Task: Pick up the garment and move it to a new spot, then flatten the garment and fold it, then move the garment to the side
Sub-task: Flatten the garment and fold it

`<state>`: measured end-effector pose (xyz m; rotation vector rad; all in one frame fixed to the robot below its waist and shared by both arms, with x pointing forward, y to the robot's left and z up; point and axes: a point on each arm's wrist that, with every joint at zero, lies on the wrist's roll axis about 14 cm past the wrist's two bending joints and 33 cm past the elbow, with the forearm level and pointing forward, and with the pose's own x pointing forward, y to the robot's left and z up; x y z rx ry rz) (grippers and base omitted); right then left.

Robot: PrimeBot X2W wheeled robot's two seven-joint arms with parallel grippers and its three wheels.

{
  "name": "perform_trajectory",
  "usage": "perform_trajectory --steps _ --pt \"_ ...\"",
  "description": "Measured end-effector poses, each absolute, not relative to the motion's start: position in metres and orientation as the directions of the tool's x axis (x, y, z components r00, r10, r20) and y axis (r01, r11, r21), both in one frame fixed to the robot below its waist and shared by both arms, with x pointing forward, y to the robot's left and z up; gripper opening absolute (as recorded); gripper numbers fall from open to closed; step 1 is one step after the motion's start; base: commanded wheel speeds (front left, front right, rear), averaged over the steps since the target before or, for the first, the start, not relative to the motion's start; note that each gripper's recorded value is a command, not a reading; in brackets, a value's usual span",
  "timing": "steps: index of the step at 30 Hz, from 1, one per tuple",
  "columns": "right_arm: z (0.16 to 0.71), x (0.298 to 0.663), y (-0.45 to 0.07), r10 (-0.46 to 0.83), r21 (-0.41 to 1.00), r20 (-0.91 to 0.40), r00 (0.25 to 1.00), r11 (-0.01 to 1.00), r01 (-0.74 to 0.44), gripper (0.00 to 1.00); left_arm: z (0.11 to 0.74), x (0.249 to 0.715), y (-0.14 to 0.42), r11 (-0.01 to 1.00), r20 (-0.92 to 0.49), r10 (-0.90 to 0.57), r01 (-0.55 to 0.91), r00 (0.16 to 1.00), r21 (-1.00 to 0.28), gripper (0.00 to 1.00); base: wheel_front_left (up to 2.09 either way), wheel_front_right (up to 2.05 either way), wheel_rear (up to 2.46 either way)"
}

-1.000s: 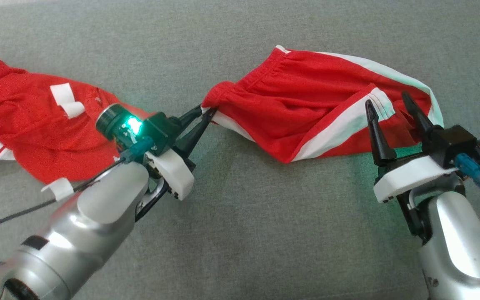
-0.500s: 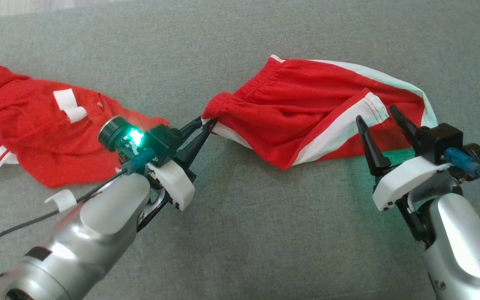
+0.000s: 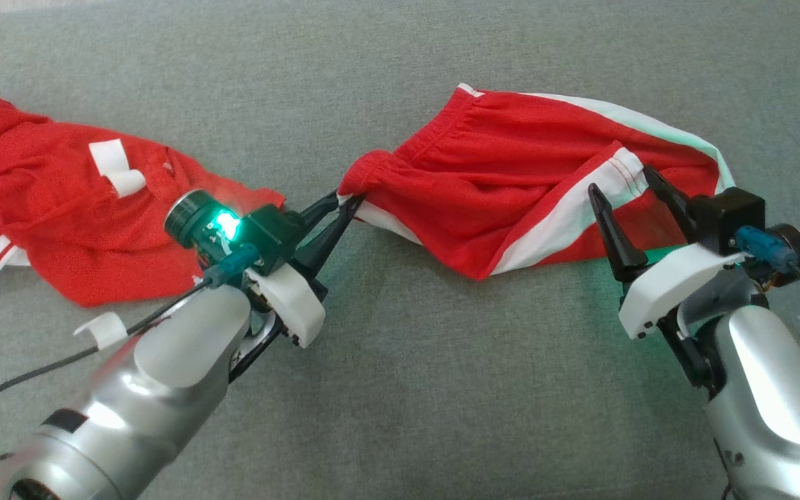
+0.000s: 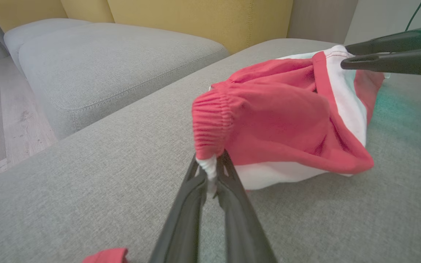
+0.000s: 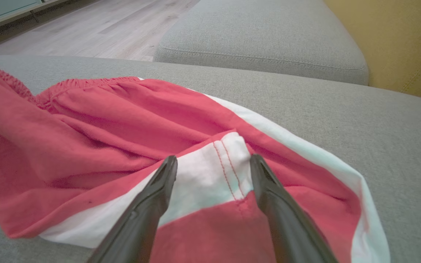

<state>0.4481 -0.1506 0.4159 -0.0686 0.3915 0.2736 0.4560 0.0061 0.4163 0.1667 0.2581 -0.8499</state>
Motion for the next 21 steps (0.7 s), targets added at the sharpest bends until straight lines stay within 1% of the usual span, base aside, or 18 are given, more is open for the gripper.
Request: perform_trajectory --steps 16,17,18,19,20,21 --pt "0.4103 0.4508 -0.1504 0.256 -0.021 -0.397 0.881 0.957 -0.288 1.0 0.4144 0.4553 0.0085 0.646 -0.297 -0.72 0.762 0.627 0.045 0.0 0.0 0.0 0.0" --pt "0.4108 0.4517 -0.1494 0.259 -0.022 -0.396 0.881 0.956 -0.291 0.96 0.4144 0.4552 0.0086 0.645 -0.297 -0.72 0.763 0.627 0.048 0.0 0.0 0.0 0.0" --pt "0.4117 0.4529 -0.1484 0.262 -0.024 -0.394 0.881 0.955 -0.295 0.72 0.4143 0.4552 0.0085 0.644 -0.298 -0.72 0.763 0.627 0.049 0.0 0.0 0.0 0.0" --pt "0.4126 0.4538 -0.1474 0.266 -0.025 -0.391 0.881 0.954 -0.299 0.38 0.4143 0.4552 0.0085 0.644 -0.298 -0.72 0.763 0.627 0.048 0.0 0.0 0.0 0.0" --pt "0.4128 0.4539 -0.1465 0.269 -0.022 -0.391 0.88 0.953 -0.301 0.0 0.4143 0.4553 0.0085 0.645 -0.298 -0.72 0.763 0.627 0.048 0.0 0.0 0.0 0.0" --pt "0.4125 0.4535 -0.1459 0.27 -0.022 -0.392 0.879 0.953 -0.303 0.0 0.4145 0.4553 0.0084 0.645 -0.297 -0.72 0.763 0.627 0.048 0.0 0.0 0.0 0.0"
